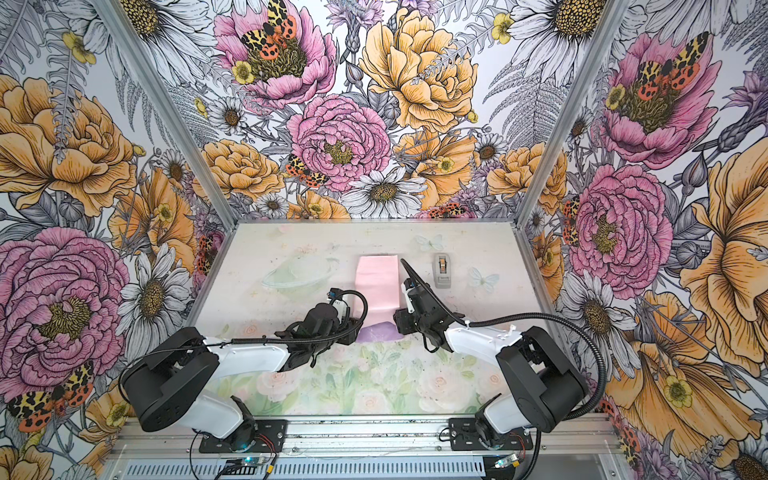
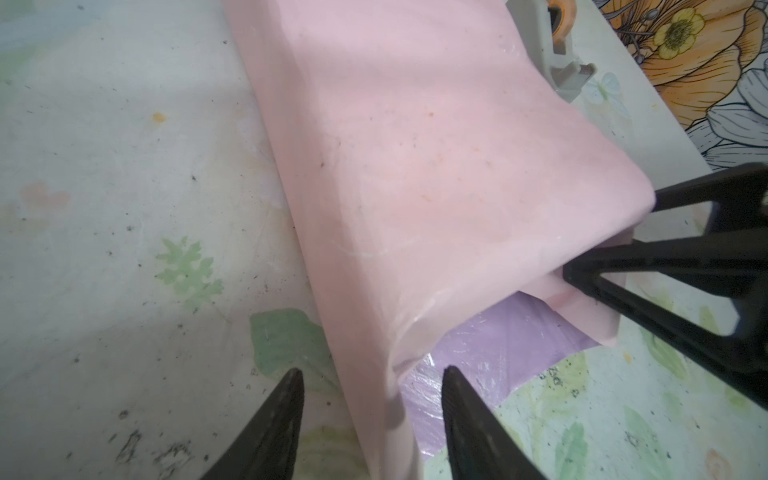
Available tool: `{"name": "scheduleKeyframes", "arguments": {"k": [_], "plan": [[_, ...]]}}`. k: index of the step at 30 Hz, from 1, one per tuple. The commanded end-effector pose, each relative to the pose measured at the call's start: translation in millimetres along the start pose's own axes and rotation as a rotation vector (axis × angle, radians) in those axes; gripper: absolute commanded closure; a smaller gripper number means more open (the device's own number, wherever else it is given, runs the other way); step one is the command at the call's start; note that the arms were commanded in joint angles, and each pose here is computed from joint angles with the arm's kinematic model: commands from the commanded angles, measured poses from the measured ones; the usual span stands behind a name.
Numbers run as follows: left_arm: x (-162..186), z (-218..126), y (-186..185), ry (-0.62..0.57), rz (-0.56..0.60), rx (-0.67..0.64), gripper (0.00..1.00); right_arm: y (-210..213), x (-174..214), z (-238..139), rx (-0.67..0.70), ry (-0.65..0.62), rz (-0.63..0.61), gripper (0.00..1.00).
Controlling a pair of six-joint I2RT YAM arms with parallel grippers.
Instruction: Wrap the gift box in paper
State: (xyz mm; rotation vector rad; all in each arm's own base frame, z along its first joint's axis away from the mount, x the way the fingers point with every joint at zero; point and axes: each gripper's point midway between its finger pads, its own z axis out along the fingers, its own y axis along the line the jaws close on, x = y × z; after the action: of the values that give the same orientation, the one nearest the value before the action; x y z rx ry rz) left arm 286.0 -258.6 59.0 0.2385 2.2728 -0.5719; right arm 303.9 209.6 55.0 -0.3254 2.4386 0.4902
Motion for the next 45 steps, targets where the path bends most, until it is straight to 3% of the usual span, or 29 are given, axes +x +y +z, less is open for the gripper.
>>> {"name": "scheduleKeyframes", "arguments": {"k": [1, 26, 35, 37, 40, 45], "plan": [[1, 7, 5, 0.0, 0.029, -0.054, 0.46, -4, 2, 7, 0.033, -0.017, 0.008, 0.45], [1, 18, 5, -0.046, 0.053, -0.152, 0.62, -3, -5, 23, 0.131, -0.105, 0.037, 0.67], [3, 24, 0, -0.042, 0.059, -0.15, 0.74, 1, -3, 29, 0.122, -0.101, 0.048, 0.77], [3, 24, 0, -0.043, 0.059, -0.151, 0.75, 3, -2, 30, 0.114, -0.094, 0.05, 0.74], [3, 23, 0, -0.044, 0.058, -0.153, 0.76, 9, -2, 27, 0.09, -0.066, 0.041, 0.52], [5, 22, 0, -0.043, 0.057, -0.151, 0.76, 16, -4, 16, 0.063, -0.02, 0.009, 0.5]]}}
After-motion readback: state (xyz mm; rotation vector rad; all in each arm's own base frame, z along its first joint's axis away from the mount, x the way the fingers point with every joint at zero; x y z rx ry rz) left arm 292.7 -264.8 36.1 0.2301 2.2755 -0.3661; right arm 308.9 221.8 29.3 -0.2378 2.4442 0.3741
